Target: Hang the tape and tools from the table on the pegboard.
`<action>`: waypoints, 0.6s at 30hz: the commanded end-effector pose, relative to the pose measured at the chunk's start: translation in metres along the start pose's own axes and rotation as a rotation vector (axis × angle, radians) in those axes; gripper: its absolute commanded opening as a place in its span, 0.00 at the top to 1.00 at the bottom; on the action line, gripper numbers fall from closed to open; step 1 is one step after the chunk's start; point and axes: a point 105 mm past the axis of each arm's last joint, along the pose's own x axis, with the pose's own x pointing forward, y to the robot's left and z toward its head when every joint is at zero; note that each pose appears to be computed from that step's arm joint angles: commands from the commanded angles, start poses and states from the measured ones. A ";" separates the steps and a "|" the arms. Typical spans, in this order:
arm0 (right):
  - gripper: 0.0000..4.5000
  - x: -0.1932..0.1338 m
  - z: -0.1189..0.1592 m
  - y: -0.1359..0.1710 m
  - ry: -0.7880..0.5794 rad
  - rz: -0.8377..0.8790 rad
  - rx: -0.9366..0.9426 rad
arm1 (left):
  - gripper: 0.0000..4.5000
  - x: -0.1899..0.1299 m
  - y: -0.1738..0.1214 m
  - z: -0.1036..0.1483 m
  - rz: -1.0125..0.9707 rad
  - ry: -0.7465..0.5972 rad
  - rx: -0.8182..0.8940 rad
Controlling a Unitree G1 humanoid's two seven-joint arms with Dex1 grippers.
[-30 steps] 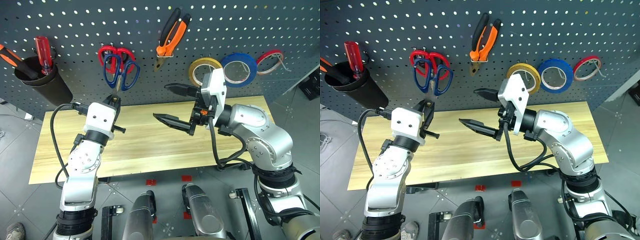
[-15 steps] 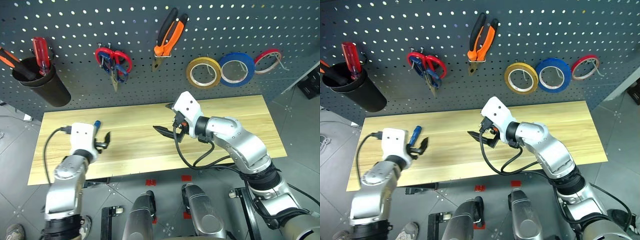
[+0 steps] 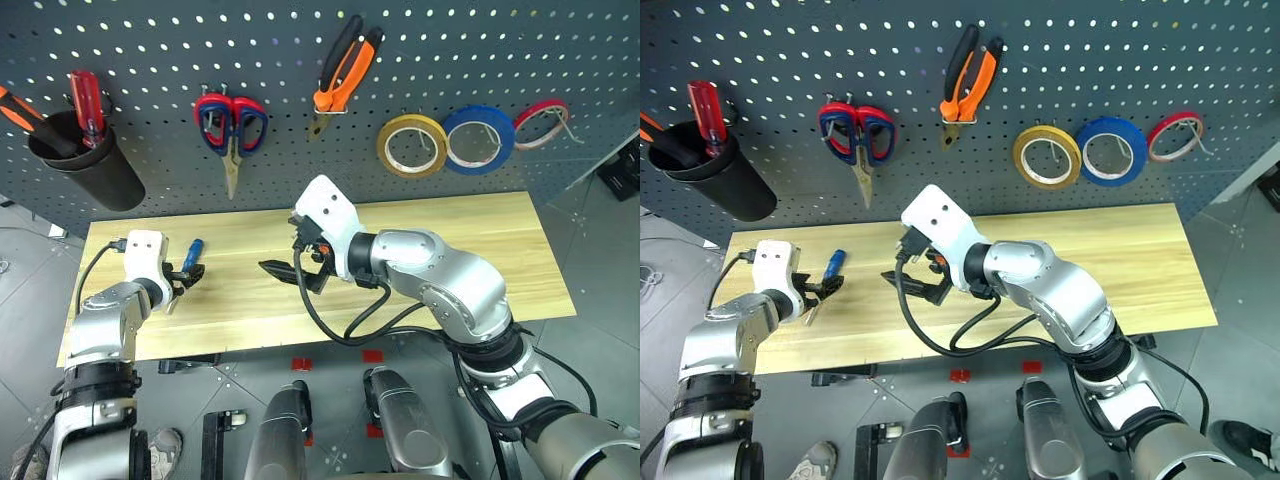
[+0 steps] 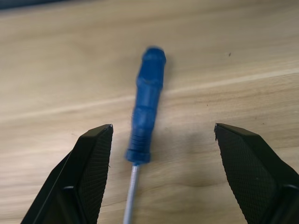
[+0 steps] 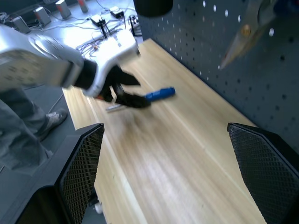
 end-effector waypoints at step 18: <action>0.00 -0.009 0.018 0.002 -0.071 0.033 -0.115 | 0.89 -0.013 -0.001 -0.006 -0.003 -0.057 0.136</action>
